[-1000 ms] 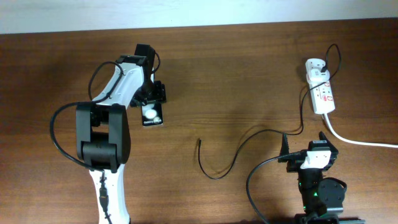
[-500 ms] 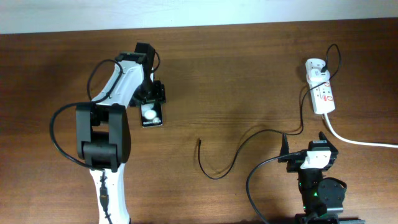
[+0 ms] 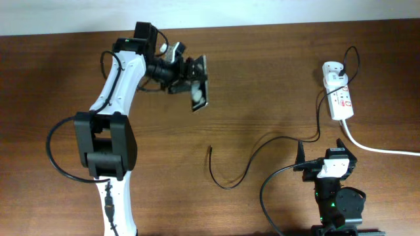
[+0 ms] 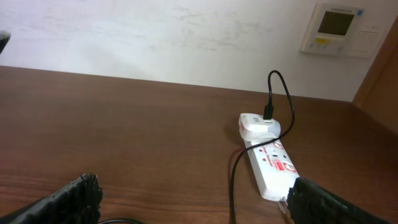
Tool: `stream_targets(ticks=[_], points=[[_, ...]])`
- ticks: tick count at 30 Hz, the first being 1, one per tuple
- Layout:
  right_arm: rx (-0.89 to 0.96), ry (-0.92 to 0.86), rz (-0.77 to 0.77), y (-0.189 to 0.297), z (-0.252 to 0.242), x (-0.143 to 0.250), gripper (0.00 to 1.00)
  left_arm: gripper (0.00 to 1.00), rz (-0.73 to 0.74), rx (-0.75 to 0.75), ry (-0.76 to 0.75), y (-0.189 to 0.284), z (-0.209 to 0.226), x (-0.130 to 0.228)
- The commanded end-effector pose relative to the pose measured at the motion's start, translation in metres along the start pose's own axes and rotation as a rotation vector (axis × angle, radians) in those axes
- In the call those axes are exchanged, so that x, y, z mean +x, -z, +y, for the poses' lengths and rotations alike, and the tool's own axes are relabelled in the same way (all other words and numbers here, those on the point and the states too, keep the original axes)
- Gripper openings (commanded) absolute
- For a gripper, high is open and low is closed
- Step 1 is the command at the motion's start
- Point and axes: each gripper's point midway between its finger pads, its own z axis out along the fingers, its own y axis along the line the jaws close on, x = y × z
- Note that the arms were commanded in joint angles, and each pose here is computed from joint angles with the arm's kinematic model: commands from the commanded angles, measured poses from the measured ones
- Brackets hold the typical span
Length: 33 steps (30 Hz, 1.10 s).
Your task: Plug charger to phone and switch on socket
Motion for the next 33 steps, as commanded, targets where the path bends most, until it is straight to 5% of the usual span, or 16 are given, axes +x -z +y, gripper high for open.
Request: stream_targets(ticks=[1, 8, 13, 19, 33], points=[[0.006, 0.0, 0.008, 0.0, 0.0, 0.003, 0.99, 0.0, 0.079, 0.502, -0.026, 0.03, -0.088, 0.005], [0.006, 0.0, 0.009, 0.0, 0.0, 0.003, 0.99, 0.0, 0.23, 0.525, 0.536, 0.043, -0.092, 0.0], [0.006, 0.0, 0.008, 0.0, 0.0, 0.003, 0.99, 0.0, 0.299, 0.561, 0.729, 0.059, -0.091, -0.003], [0.006, 0.0, 0.009, 0.0, 0.0, 0.003, 0.99, 0.0, 0.377, 0.589, 0.832, 0.065, -0.099, 0.0], [0.006, 0.0, 0.009, 0.0, 0.0, 0.003, 0.99, 0.0, 0.336, 0.56, 0.818, 0.06, -0.093, -0.003]])
